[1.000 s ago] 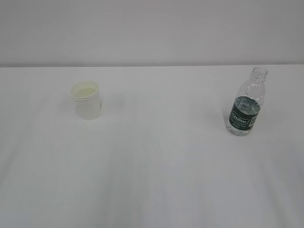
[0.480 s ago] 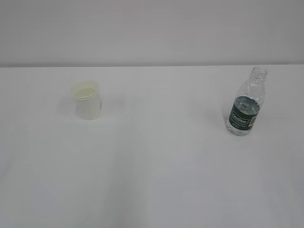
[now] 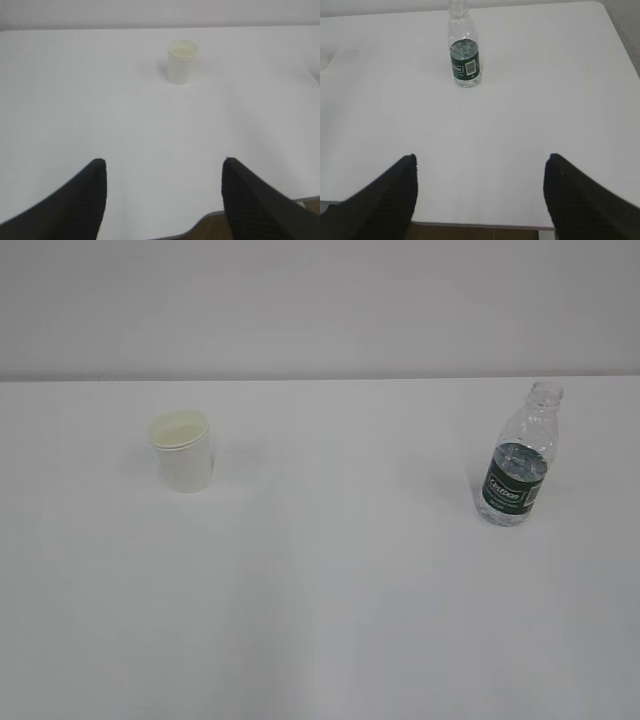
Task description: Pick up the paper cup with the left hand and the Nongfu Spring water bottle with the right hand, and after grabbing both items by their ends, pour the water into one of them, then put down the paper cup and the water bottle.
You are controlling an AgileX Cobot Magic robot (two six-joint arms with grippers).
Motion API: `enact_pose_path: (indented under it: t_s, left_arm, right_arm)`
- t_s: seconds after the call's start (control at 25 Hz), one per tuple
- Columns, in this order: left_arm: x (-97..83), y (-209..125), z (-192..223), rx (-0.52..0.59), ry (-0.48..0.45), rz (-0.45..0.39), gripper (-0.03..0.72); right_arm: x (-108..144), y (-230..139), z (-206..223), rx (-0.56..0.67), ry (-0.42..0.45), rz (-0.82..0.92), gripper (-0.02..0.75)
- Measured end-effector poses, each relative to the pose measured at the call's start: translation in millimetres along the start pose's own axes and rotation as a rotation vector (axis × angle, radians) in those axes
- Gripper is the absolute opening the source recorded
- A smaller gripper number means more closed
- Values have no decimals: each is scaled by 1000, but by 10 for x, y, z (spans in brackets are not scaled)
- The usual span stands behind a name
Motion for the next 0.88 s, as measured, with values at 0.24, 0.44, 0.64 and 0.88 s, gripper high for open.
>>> enact_pose_path:
  t_s: [0.24,0.44,0.64,0.88]
  left_arm:
    - [0,-96,66,72,-2,-2,506]
    - [8,-130,91,95,5,1,505]
    - [32,-209,182,136,26,9,505]
    - [45,-224,201,143,37,14,504]
  right_arm:
    - [-37,-68,66,44,-40,-15,587]
    - [-42,-118,128,74,-50,-20,587]
    - [-50,-144,178,83,-60,-28,587]
    - [-51,-119,197,52,-63,-34,587]
Point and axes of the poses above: a point on each arm's last joint axis where the gripper is mounted, z pointing out along that axis toward the gripper, x along the wrist's bending axis when the last joint is at zero, y = z × x, the point moved 1 cm from there along z, pointing out along that axis toward the gripper, and after that the axes turned 5 degrees about z, right-handed, at the moved point
